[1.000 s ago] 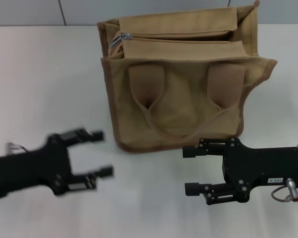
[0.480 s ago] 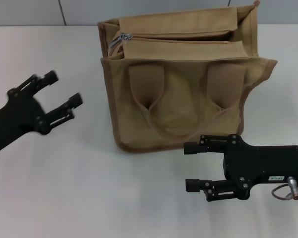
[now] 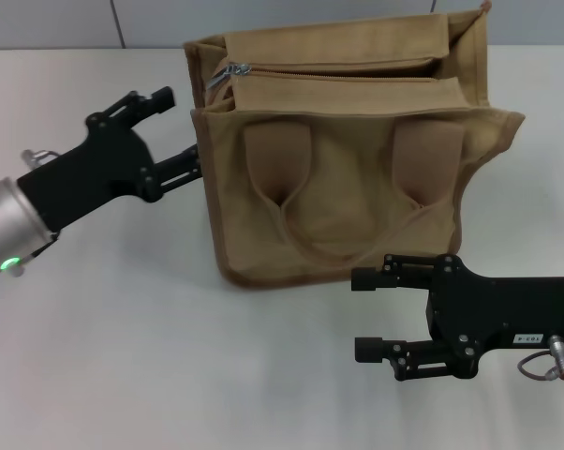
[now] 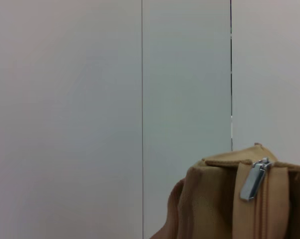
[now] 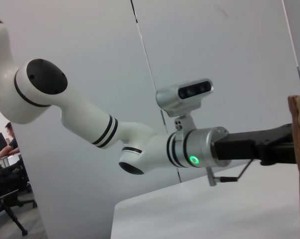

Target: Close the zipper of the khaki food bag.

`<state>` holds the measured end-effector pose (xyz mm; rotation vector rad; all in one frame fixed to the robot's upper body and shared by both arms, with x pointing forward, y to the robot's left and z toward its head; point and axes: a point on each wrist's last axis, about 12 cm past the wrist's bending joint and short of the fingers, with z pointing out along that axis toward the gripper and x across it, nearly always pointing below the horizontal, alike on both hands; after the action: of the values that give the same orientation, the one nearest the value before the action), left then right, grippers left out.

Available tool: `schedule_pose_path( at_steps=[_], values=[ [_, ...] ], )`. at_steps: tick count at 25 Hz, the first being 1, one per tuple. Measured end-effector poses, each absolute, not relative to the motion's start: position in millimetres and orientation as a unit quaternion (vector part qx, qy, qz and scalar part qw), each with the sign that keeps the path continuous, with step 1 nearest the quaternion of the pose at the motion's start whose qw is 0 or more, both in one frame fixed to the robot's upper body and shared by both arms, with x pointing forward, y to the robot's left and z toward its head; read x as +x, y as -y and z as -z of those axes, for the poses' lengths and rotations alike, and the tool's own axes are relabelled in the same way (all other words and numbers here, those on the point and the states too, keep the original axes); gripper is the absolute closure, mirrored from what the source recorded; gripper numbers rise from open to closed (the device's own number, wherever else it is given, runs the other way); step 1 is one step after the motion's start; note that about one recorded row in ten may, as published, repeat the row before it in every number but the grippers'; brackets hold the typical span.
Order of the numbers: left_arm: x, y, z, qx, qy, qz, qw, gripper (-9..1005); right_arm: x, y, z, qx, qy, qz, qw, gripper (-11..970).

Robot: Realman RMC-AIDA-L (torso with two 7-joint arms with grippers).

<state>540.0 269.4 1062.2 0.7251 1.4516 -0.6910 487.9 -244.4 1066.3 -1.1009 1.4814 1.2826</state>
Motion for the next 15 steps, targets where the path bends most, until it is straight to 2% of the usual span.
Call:
schedule_pose_path(
  at_steps=[5, 13, 15],
  values=[
    [550.7, -259.6, -1062.5, 0.321, -0.641, 0.295, 0.632, 255, 488.1, 244.3, -1066.7, -0.44, -0.594, -0.515, 0.434, 191],
    [550.4, -260.8, -1064.0, 0.309, -0.638, 0.3, 0.638, 271, 488.4, 244.5, -1067.1, -0.439, -0.593, -0.514, 0.438, 191],
    [549.1, -262.0, -1064.2, 0.305, -0.637, 0.301, 0.641, 510, 488.5, 244.5, -1066.9, -0.439, -0.593, -0.513, 0.439, 191]
  ],
)
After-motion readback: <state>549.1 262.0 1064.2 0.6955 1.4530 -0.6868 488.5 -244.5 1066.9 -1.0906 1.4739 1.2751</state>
